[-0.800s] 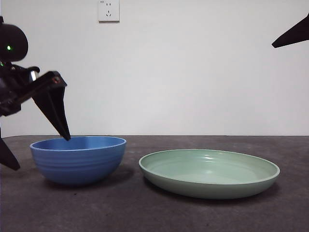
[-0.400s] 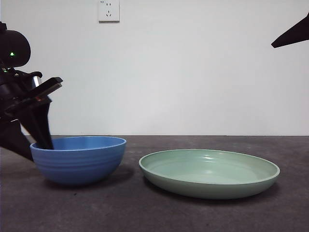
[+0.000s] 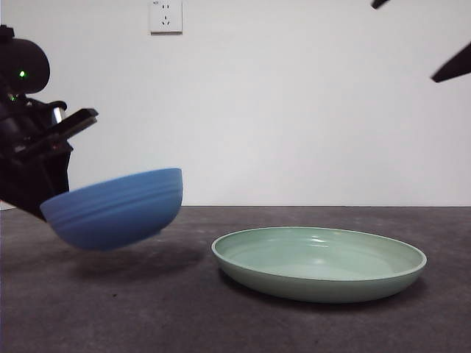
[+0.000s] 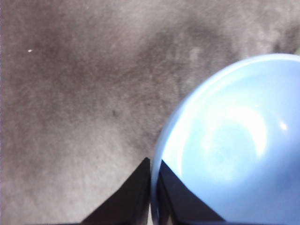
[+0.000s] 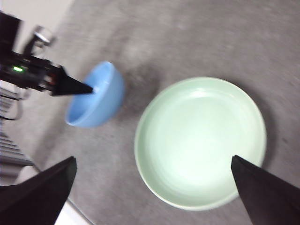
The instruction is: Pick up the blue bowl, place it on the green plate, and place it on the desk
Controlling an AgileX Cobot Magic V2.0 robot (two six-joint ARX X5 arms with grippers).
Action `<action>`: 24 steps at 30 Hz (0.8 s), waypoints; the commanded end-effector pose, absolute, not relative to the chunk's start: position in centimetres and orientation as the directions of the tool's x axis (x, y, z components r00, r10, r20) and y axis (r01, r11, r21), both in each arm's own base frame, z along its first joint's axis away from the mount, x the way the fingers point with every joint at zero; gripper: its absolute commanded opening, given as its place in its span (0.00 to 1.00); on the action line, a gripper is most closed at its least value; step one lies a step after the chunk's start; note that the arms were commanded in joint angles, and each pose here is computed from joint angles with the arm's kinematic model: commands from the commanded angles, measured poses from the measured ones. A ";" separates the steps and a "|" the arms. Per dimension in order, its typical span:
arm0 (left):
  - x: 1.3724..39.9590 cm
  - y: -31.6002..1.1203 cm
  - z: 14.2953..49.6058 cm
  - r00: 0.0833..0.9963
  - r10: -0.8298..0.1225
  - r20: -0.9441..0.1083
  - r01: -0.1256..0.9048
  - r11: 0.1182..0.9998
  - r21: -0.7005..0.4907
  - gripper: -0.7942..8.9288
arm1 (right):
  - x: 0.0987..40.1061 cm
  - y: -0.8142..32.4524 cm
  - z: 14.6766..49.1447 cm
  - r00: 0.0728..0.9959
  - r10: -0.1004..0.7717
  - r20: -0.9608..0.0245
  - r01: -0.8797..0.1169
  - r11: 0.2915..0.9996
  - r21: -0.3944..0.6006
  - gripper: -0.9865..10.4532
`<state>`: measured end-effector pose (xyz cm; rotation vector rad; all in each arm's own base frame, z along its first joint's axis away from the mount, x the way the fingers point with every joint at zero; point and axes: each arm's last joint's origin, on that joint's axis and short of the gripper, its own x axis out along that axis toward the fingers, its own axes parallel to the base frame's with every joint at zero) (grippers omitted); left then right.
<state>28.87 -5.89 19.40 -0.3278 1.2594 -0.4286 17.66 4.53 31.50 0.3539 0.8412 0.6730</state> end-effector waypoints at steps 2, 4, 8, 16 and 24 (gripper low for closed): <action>29.9 -6.6 21.4 0.277 -0.438 -0.855 0.151 0.899 -0.411 0.09 | 16.5 4.2 32.5 0.524 0.631 -0.573 -0.405 0.776 0.484 0.56; 30.2 -7.2 22.5 0.285 -0.424 -0.860 0.165 0.905 -0.392 0.09 | 15.7 4.0 32.8 0.545 0.610 -0.576 -0.395 0.792 0.465 0.56; 30.5 -9.0 24.8 0.286 -0.423 -0.860 0.195 0.904 -0.380 0.09 | 13.9 3.6 33.5 0.582 0.584 -0.565 -0.391 0.811 0.435 0.56; 31.8 -15.6 27.4 0.240 -0.444 -0.863 0.342 0.871 -0.353 0.09 | 9.7 2.6 34.3 0.684 0.463 -0.563 -0.336 0.886 0.320 0.56; 33.1 -23.0 26.0 0.172 -0.439 -0.882 0.469 0.824 -0.318 0.09 | 6.3 1.8 34.4 0.749 0.382 -0.541 -0.291 0.924 0.248 0.56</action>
